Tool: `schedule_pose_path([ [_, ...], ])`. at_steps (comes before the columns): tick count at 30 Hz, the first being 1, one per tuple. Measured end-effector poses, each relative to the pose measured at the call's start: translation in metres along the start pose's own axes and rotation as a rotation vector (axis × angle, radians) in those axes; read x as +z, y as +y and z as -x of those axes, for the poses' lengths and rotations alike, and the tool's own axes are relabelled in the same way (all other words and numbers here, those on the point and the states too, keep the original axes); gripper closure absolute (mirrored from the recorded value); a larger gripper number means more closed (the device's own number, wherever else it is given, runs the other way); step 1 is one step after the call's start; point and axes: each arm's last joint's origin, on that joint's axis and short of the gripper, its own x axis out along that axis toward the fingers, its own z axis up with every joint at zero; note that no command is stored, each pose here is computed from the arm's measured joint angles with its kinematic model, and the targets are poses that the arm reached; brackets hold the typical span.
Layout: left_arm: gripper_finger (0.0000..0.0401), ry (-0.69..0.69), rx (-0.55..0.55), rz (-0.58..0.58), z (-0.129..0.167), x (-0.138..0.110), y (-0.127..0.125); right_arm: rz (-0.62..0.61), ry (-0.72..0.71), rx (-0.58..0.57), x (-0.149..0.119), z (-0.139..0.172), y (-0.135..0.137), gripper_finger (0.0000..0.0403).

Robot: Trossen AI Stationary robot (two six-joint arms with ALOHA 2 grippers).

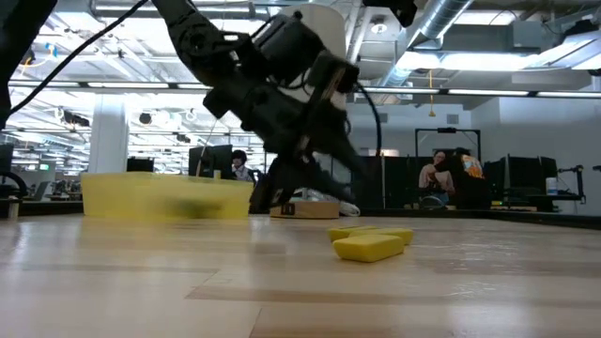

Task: Pick & Place School Supplies
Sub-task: Put the eraser into the bottom left black bin

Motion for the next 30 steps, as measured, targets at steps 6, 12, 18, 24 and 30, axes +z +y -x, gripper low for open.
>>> schedule_pose_path([
  [6, 0.0307, 0.049, -0.007, 0.009, -0.002, -0.008, 0.002, 0.0, 0.0, 0.0, 0.0, 0.0, 0.0, 0.0285],
  [12, 0.0308, 0.08, -0.017, 0.006, -0.005, -0.016, -0.003, 0.0, 0.0, 0.0, 0.0, 0.0, 0.0, 0.0285],
  [18, 0.0302, 0.076, -0.017, 0.023, -0.007, -0.015, 0.0, 0.0, -0.001, 0.0, 0.0, 0.0, 0.0, 0.0285],
  [24, 0.0304, 0.08, -0.021, 0.032, -0.011, -0.016, 0.002, -0.008, -0.002, 0.0, 0.0, 0.0, 0.0, 0.0285],
  [30, 0.0304, 0.076, -0.03, 0.027, -0.012, -0.016, 0.0, -0.008, -0.002, 0.0, 0.0, 0.0, 0.0, 0.0285],
])
